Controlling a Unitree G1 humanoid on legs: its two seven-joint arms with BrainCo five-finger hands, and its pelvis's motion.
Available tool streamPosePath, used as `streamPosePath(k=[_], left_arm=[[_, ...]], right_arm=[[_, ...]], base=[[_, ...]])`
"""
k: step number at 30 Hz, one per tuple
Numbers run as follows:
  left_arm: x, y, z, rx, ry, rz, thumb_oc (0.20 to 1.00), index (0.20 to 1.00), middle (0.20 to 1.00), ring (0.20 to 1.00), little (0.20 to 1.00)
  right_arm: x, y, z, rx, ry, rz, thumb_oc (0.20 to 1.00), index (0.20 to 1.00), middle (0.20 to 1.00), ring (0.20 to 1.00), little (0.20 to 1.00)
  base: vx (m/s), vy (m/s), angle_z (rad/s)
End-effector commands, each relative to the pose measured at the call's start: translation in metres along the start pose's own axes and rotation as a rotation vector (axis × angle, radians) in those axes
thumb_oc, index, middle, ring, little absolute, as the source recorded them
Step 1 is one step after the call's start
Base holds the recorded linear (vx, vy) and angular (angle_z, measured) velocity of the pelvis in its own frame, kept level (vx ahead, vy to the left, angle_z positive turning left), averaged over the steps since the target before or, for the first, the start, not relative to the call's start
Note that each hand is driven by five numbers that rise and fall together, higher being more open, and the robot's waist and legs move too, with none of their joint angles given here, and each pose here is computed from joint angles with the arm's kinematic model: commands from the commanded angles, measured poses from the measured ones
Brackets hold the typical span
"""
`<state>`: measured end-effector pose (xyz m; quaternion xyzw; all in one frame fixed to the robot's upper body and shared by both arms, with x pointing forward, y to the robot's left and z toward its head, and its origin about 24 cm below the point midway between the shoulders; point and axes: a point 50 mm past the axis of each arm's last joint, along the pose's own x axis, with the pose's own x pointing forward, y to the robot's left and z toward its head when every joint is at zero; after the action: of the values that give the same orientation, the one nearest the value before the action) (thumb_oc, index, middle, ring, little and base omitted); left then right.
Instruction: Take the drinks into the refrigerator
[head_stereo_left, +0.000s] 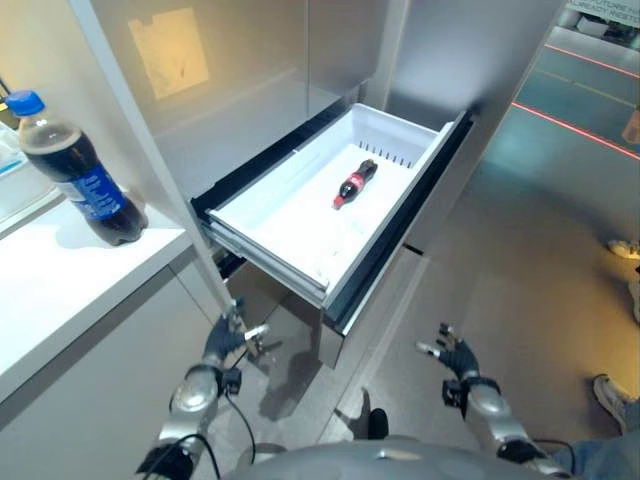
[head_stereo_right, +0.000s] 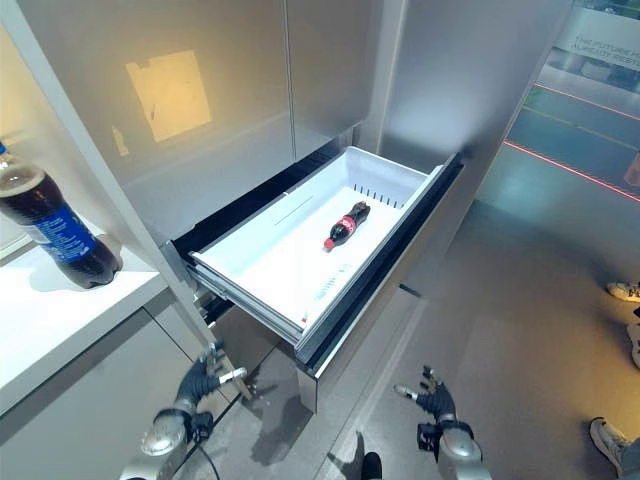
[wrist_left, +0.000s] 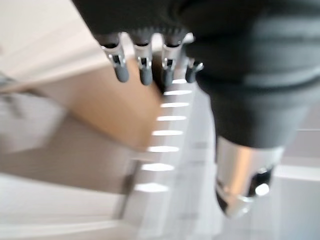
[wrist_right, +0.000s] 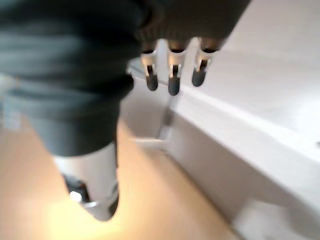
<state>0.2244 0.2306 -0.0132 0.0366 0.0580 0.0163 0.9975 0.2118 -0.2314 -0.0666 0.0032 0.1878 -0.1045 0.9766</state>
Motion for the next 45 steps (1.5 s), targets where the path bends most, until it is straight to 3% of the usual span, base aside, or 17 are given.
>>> streamPosePath(k=[1,3,11,21,28,45], left_arm=[[0.013,0.003,0.046,-0.045,-0.236,0.005,1.0,1.0,1.0,1.0,1.0],[0.01,0.005,0.073,-0.053,-0.354,-0.013,1.0,1.0,1.0,1.0,1.0],[-0.002,0.005,0.116,-0.073,-0.546,-0.085,1.0,1.0,1.0,1.0,1.0],[-0.023,0.013,0.139,-0.045,-0.658,-0.087,1.0,1.0,1.0,1.0,1.0],[-0.038,0.034,0.144,0.016,-0.693,0.017,1.0,1.0,1.0,1.0,1.0],[-0.03,0.04,0.136,0.03,-0.673,0.121,1.0,1.0,1.0,1.0,1.0]], right_arm=[[0.018,-0.014,0.088,0.045,-0.381,-0.035,1.0,1.0,1.0,1.0,1.0],[0.007,-0.028,0.129,0.076,-0.578,-0.066,1.0,1.0,1.0,1.0,1.0],[-0.02,-0.039,0.187,0.113,-0.864,-0.045,1.0,1.0,1.0,1.0,1.0],[-0.038,-0.022,0.2,0.119,-0.948,0.109,1.0,1.0,1.0,1.0,1.0],[-0.046,-0.001,0.207,0.132,-0.974,0.29,1.0,1.0,1.0,1.0,1.0],[-0.04,-0.002,0.213,0.115,-0.967,0.292,1.0,1.0,1.0,1.0,1.0]], base=[[0.0,0.0,0.0],[0.0,0.0,0.0],[0.0,0.0,0.0],[0.0,0.0,0.0],[-0.01,-0.009,0.0],[-0.01,-0.059,0.47]])
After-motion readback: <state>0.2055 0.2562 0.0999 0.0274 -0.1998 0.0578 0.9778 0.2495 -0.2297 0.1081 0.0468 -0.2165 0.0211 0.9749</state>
